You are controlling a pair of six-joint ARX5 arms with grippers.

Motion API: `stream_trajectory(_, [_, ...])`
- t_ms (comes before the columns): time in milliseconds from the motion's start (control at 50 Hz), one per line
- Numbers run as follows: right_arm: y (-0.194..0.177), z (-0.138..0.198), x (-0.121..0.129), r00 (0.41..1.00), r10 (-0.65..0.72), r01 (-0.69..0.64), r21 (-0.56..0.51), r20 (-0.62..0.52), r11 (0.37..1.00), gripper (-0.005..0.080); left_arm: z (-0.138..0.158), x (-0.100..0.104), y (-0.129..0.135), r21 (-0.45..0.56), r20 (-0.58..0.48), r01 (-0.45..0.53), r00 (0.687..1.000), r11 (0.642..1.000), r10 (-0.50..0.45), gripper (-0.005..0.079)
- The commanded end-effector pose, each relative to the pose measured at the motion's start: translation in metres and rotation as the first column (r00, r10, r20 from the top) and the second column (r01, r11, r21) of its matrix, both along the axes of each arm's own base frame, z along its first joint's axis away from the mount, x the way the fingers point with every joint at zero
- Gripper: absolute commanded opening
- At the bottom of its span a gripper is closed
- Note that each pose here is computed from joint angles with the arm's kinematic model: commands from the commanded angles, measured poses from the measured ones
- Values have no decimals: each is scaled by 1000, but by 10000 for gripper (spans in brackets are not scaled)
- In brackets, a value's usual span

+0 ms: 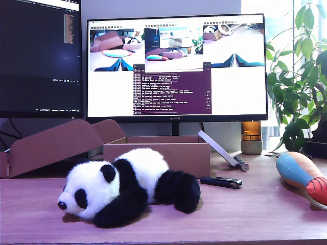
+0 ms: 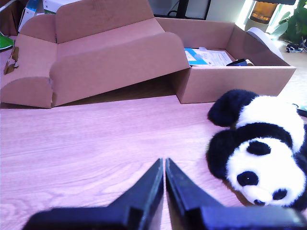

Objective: Pick up the panda toy and place it inside the cardboard box

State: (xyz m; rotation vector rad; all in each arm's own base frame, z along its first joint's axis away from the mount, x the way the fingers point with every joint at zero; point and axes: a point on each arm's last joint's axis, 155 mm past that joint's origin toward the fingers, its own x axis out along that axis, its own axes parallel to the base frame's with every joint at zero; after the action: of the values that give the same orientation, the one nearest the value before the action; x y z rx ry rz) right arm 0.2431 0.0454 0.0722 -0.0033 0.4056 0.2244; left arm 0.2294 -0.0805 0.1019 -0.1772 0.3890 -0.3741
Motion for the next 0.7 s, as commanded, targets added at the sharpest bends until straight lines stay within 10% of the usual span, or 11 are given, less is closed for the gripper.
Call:
stream_trajectory(0, [9,14,3,998,46,-47,14,54,999,15,21,7,-3,-14,103,16,995,1000,-14,-18])
stream_trajectory(360, [27,15,-3,989,140,-143,53,54,988,-13,28,-3,-26,-45,126,147,982,988,-140,-19])
stream_trajectory(680, [77,21,-28,917,393,-399,126,66,908,-13,41,-33,-75,-38,187,404,901,914,-391,-18])
